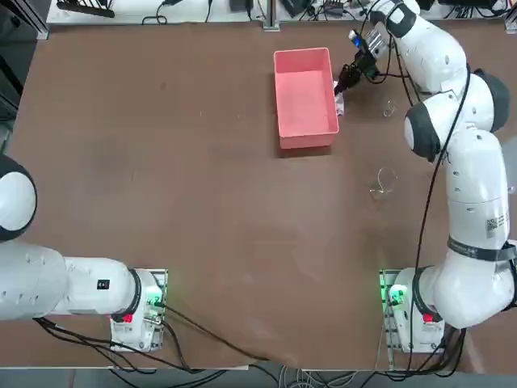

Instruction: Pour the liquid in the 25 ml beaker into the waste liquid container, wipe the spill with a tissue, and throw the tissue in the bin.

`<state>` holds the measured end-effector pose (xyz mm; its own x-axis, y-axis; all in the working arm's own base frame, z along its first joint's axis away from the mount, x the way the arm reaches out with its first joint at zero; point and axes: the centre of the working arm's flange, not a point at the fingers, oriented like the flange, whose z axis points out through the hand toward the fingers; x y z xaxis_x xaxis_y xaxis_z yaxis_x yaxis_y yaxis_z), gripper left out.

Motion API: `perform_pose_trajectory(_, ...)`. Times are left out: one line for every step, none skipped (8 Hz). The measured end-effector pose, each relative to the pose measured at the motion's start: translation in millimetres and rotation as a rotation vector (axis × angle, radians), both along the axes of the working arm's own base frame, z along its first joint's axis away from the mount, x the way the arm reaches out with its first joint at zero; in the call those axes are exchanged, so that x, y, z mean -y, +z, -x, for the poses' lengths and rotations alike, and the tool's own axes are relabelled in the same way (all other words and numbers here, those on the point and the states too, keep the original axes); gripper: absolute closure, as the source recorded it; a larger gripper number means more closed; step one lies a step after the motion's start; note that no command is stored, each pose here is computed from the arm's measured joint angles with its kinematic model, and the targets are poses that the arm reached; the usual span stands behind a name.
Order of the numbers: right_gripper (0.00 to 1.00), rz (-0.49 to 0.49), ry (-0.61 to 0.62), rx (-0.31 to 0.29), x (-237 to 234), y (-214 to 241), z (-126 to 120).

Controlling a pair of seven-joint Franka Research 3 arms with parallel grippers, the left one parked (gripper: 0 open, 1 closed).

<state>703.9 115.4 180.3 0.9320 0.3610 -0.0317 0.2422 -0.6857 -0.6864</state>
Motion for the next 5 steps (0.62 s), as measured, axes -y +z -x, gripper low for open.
perform_pose_trajectory(0.98, 0.007, -0.011, 0.018, 8.8, 13.0, -3.6)
perform_pose_trajectory(0.98, 0.015, -0.024, 0.037, 19.6, 27.4, -7.1)
perform_pose_trajectory(0.98, 0.021, -0.036, 0.054, 29.6, 42.7, -9.5)
perform_pose_trajectory(0.98, 0.022, -0.045, 0.068, 37.9, 58.3, -10.6)
perform_pose_trajectory(0.98, 0.027, -0.049, 0.080, 46.7, 75.3, -11.0)
